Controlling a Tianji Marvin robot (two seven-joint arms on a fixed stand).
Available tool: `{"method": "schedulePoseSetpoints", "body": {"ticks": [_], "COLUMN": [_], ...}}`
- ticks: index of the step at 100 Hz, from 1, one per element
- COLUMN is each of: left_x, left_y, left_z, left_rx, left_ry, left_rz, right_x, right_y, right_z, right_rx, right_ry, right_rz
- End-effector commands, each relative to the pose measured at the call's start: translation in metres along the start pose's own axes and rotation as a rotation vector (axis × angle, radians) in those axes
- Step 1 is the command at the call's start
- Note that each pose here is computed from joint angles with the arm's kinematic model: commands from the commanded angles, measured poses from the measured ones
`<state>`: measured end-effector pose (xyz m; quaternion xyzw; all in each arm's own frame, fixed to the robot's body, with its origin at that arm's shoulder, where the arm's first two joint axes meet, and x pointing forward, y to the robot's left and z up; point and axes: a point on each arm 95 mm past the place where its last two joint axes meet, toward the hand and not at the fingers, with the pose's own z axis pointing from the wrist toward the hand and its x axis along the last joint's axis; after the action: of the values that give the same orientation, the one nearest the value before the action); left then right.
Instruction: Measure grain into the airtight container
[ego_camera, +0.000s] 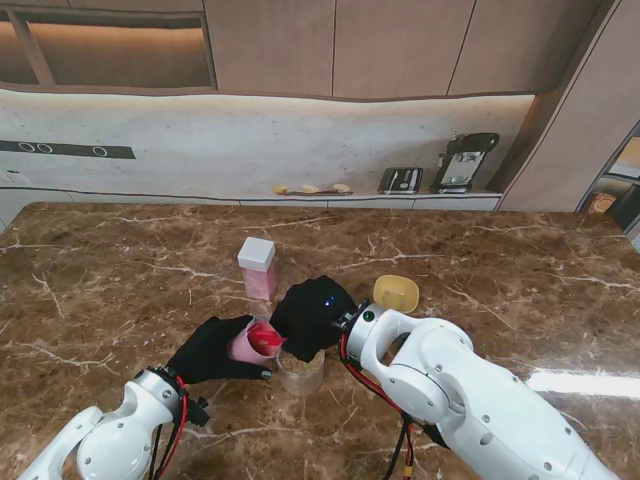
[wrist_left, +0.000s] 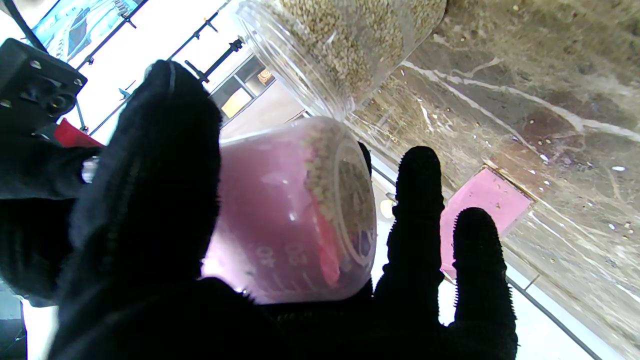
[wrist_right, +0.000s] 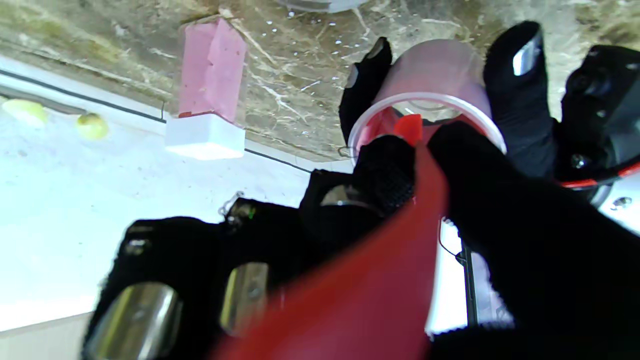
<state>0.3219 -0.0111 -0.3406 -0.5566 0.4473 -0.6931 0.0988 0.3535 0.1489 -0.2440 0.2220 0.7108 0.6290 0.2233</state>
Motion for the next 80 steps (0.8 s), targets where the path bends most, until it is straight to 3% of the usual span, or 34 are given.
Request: {"method": "schedulePoseSetpoints", "body": {"ticks": [1, 16, 26, 34, 48, 60, 68, 75, 80], "left_x": [0.0004, 0.0007, 0.0007, 0.0006, 0.0006, 0.0008, 0.0009, 0.0006, 0.0004], "left_y": [0.0026, 0.0026, 0.0027, 0.0028, 0.0028, 0.0025, 0.0022, 0.0022, 0.0022], "left_z": [-0.0016, -0.0015, -0.0015, -0.0016, -0.0017, -0.0013, -0.0013, -0.0015, -0.0017], "left_rx": [-0.005, -0.005, -0.005, -0.004, -0.008, -0.007, -0.005, -0.002, -0.004], "left_ry": [-0.005, -0.005, -0.005, -0.006, -0.006, -0.005, -0.003, -0.004, -0.005], "left_rz": [-0.004, -0.004, -0.003, -0.004, -0.002, -0.003, -0.001, -0.001, -0.001], "right_x": [-0.0014, -0.0025, -0.0029, -0.0028, -0.002, -0.0021, -0.0022, -0.0024, -0.0039], "right_y": [-0.0061, -0.0065, -0.007, -0.0075, -0.0066, -0.0064, -0.0063, -0.0071, -0.0073], "right_z": [-0.0009, -0.0008, -0.001, -0.0008, -0.0018, -0.0013, -0.0017, -0.0014, -0.0014], "right_rx": [0.011, 0.025, -0.002, 0.002, -0.028, -0.02, -0.041, -0.022, -0.018], "right_ry": [-0.021, 0.011, -0.024, -0.012, -0.04, 0.005, -0.016, -0.014, -0.017], "right_rz": [-0.018, 0.011, -0.025, 0.002, -0.046, -0.034, -0.072, -0.017, -0.034]}}
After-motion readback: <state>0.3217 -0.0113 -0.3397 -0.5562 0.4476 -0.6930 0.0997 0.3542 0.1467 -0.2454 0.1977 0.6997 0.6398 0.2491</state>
